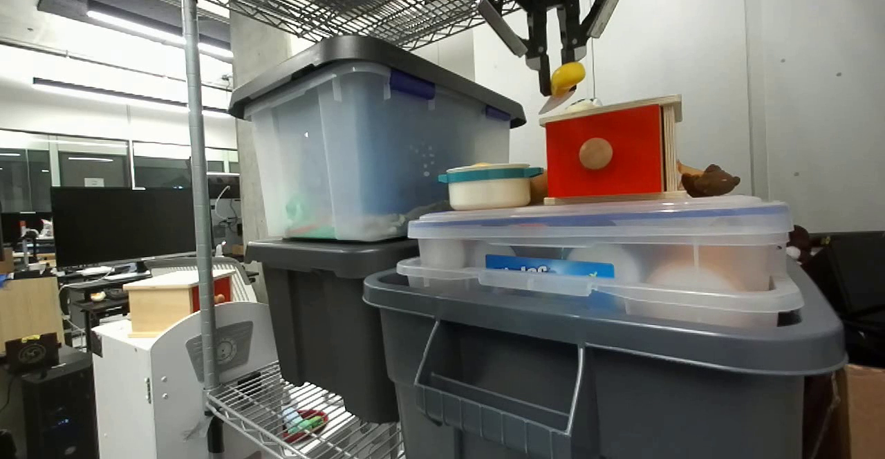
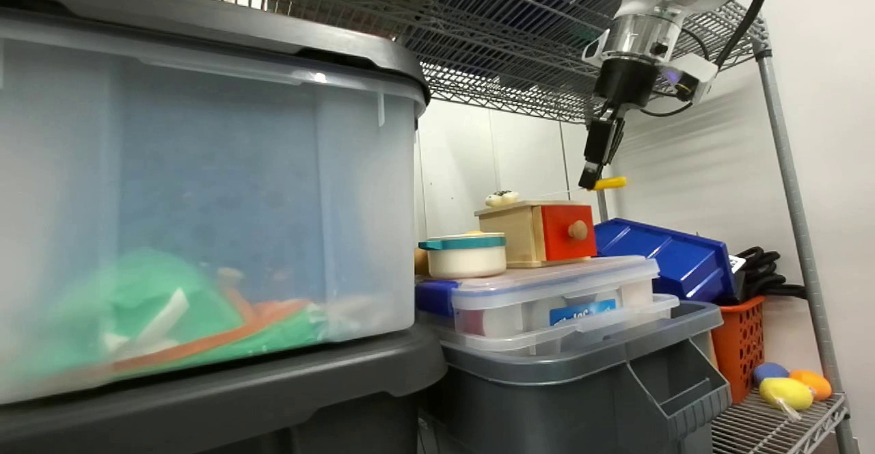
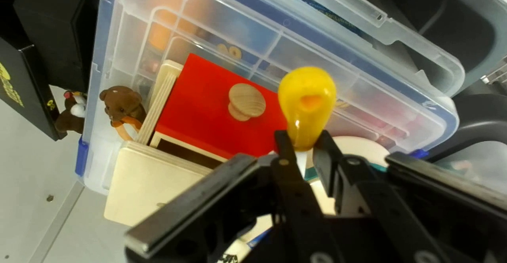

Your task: Open the red drawer, pick up the knife from the top of the drawer and put it in the red drawer

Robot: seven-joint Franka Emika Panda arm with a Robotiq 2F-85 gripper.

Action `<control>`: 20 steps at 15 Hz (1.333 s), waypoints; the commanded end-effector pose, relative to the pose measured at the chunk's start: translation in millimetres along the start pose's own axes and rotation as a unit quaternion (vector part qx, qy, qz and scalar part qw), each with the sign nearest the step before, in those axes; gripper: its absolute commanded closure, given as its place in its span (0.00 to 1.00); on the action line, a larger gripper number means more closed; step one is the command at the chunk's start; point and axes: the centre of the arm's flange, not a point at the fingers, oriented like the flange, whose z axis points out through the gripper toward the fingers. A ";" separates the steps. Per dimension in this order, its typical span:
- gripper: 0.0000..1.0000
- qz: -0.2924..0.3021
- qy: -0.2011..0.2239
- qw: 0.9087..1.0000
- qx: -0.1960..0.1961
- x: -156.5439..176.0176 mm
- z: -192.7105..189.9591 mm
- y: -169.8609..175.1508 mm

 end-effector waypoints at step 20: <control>0.95 -0.026 -0.049 0.998 -0.022 -11.3 -13.8 25.5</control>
